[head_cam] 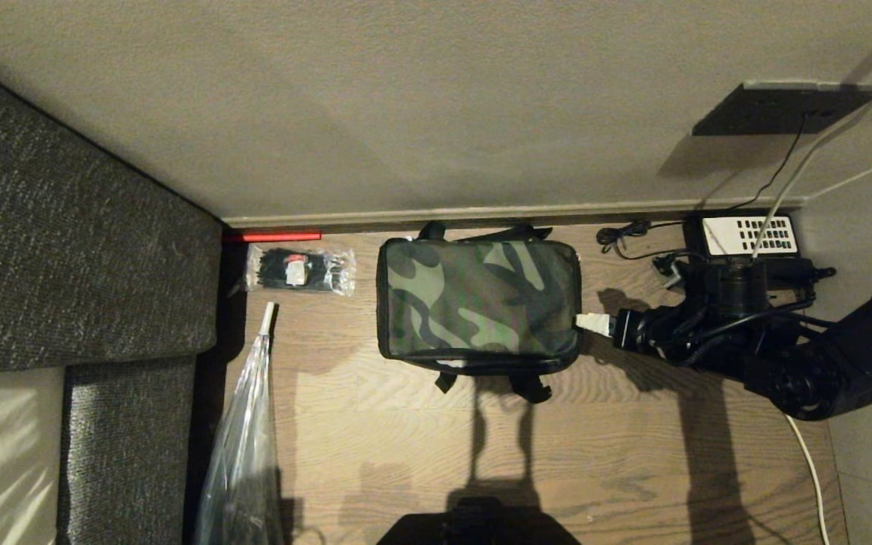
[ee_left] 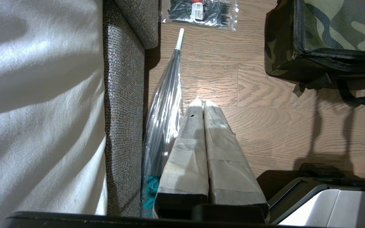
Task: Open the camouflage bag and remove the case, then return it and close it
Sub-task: Open the top of the storage box
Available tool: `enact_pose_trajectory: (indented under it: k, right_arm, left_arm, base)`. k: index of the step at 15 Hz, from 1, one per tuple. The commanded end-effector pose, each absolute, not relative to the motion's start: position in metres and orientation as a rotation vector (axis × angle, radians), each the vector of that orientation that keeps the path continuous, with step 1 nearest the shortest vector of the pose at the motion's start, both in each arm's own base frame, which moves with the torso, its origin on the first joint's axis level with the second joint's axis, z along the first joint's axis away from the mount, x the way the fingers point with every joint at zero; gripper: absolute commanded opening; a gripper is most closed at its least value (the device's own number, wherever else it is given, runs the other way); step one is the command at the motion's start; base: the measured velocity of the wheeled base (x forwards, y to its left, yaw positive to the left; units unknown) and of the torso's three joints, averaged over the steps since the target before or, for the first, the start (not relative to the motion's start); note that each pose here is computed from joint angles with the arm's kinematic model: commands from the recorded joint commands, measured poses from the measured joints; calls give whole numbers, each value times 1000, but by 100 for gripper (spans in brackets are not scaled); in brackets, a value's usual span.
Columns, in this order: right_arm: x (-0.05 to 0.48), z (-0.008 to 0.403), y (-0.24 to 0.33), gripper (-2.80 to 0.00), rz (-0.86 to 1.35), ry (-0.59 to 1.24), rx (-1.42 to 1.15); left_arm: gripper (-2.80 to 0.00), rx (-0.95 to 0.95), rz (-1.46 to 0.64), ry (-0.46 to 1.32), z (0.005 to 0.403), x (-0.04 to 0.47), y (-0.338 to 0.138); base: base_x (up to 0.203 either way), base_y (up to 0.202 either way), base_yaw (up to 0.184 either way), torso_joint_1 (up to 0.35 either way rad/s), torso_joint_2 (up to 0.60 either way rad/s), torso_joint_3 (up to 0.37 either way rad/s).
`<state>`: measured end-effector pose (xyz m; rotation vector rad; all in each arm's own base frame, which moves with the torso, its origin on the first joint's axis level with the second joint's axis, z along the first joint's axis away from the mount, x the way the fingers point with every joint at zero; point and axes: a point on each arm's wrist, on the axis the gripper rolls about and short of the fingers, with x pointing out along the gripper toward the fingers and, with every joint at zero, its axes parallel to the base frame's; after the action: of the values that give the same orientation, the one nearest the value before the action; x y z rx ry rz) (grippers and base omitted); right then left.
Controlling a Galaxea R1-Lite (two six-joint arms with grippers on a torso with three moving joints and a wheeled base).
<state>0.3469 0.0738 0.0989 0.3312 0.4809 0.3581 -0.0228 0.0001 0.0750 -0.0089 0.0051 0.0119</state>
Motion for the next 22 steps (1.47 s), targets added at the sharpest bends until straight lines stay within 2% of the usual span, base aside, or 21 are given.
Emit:
enact_pose_trajectory:
  k: [1,4,18,20,22]
  right_arm:
    - [348,98,79,0,375,494,383]
    - [352,98,98,0,386,566,657]
    - [363,98,112,0,420,573,712]
    - [369,118,114,0,419,536,831]
    - [370,118,114,0,419,535,834]
  left_arm:
    - [-280,-9,12,6,74,-23,0]
    - [-280,-9,12,6,74,-23,0]
    - [-280,-9,12,6,74,-23,0]
    - [-280,-9,12,6,74,-23,0]
    - [-280,-9,12,6,74,-23,0]
  base:
    - [0,0,0,0,0,0]
    - [0,0,0,0,0,0]
    - [0,0,0,0,0,0]
    - [0,0,0,0,0,0]
    - [0,0,0,0,0,0]
